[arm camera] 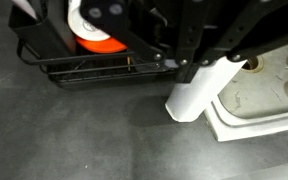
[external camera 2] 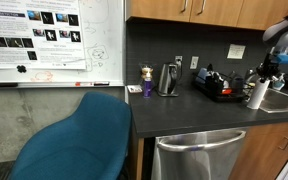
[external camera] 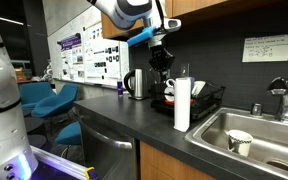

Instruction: Shift the paper towel roll to the left

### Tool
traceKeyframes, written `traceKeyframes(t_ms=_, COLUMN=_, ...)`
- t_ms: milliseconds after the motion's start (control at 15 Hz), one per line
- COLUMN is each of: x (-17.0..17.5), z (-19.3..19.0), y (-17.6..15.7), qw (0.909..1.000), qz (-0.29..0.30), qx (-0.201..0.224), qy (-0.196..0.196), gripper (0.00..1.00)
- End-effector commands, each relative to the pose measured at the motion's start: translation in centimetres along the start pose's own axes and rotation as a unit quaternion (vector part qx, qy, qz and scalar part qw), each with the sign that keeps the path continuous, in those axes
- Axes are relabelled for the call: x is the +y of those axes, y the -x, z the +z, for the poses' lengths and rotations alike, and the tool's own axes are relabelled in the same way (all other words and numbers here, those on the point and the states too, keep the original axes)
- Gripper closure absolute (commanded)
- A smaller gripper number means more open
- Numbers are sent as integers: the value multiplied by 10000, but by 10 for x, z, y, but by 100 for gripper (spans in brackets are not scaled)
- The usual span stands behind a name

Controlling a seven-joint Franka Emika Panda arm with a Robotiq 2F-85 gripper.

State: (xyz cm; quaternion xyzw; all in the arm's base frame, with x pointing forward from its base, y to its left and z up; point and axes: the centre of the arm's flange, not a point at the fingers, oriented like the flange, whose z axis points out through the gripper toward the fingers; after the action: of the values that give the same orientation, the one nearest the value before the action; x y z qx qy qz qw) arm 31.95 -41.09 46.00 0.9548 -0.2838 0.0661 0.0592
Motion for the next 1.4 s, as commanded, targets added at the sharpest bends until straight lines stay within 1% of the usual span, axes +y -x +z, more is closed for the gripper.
traceKeyframes(t_ms=0, x=18, z=-3, y=-26, qw=10000, qz=59, qx=34, qy=-2, gripper=100)
traceKeyframes(t_ms=267, x=28, z=-6, y=-36, qw=9997, qz=184, qx=-25, qy=162, gripper=100)
traceKeyframes(t_ms=600, x=33, z=-5, y=-42, qw=9995, qz=183, qx=-191, qy=162, gripper=100)
traceKeyframes(t_ms=733, x=35, z=-5, y=-43, qw=9993, qz=223, qx=-170, qy=240, gripper=100)
traceKeyframes(t_ms=1333, x=41, z=-5, y=-46, qw=9987, qz=298, qx=-287, qy=297, gripper=100)
